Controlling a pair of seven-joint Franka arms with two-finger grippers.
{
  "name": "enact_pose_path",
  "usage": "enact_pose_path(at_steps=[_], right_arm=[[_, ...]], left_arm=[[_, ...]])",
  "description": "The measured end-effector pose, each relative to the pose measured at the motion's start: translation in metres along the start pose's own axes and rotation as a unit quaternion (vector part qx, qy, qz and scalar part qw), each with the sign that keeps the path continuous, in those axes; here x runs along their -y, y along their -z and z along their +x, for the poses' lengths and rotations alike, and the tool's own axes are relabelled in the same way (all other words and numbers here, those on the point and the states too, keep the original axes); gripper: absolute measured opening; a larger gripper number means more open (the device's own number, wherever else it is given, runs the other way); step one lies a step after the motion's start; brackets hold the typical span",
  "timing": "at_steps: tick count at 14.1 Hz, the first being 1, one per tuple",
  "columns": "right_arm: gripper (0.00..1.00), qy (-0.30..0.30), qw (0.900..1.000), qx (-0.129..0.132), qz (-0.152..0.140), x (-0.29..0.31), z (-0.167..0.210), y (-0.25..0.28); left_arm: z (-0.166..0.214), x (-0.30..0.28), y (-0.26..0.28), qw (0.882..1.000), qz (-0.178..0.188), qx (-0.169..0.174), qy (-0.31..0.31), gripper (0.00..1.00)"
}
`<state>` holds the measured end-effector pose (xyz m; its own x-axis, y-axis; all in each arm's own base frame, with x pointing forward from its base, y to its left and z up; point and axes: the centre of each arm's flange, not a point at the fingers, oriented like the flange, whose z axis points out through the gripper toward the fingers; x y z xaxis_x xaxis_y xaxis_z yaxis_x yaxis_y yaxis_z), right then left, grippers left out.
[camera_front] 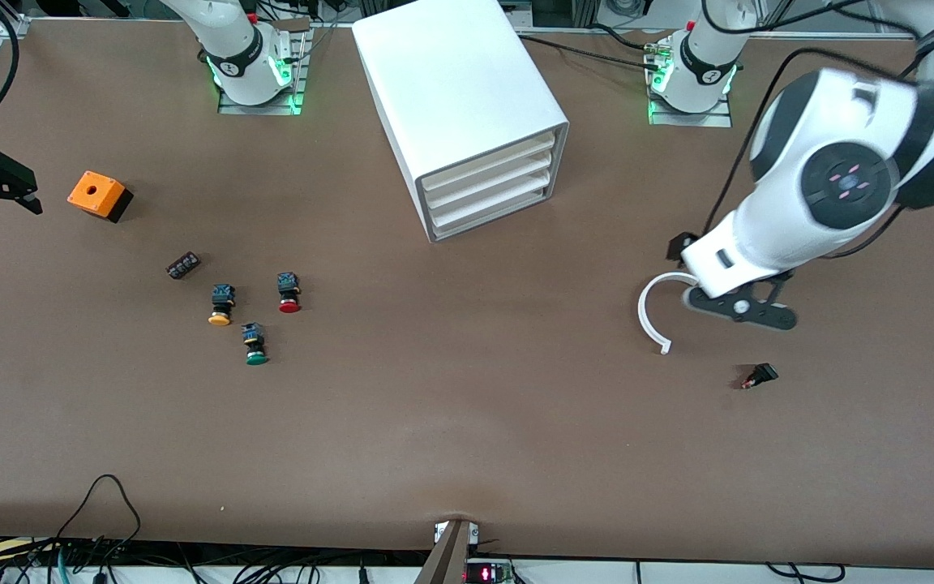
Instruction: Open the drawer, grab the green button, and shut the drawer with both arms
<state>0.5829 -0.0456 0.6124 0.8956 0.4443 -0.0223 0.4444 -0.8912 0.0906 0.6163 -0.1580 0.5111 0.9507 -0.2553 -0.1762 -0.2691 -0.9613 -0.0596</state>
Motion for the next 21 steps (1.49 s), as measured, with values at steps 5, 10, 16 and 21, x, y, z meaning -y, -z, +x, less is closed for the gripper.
enact_pose_path(at_steps=[5,10,16,21], right_arm=[[1.0,-0.018,1.0,0.001,0.021,-0.026,-0.018,-0.006],[1.0,-0.088,0.995,0.007,0.043,-0.048,-0.041,-0.005],[1.0,-0.098,0.994,0.018,0.05,-0.029,-0.032,-0.002],[1.0,-0.097,0.994,0.002,0.045,-0.029,-0.04,0.011]], left_arm=[[-0.065,0.051,0.038,0.999,-0.006,-0.027,0.038,1.0],[-0.104,0.08,0.036,0.997,-0.007,-0.021,0.071,1.0],[-0.1,0.074,0.034,0.997,-0.006,-0.021,0.067,1.0],[-0.101,0.082,0.034,0.997,-0.007,-0.023,0.075,1.0]])
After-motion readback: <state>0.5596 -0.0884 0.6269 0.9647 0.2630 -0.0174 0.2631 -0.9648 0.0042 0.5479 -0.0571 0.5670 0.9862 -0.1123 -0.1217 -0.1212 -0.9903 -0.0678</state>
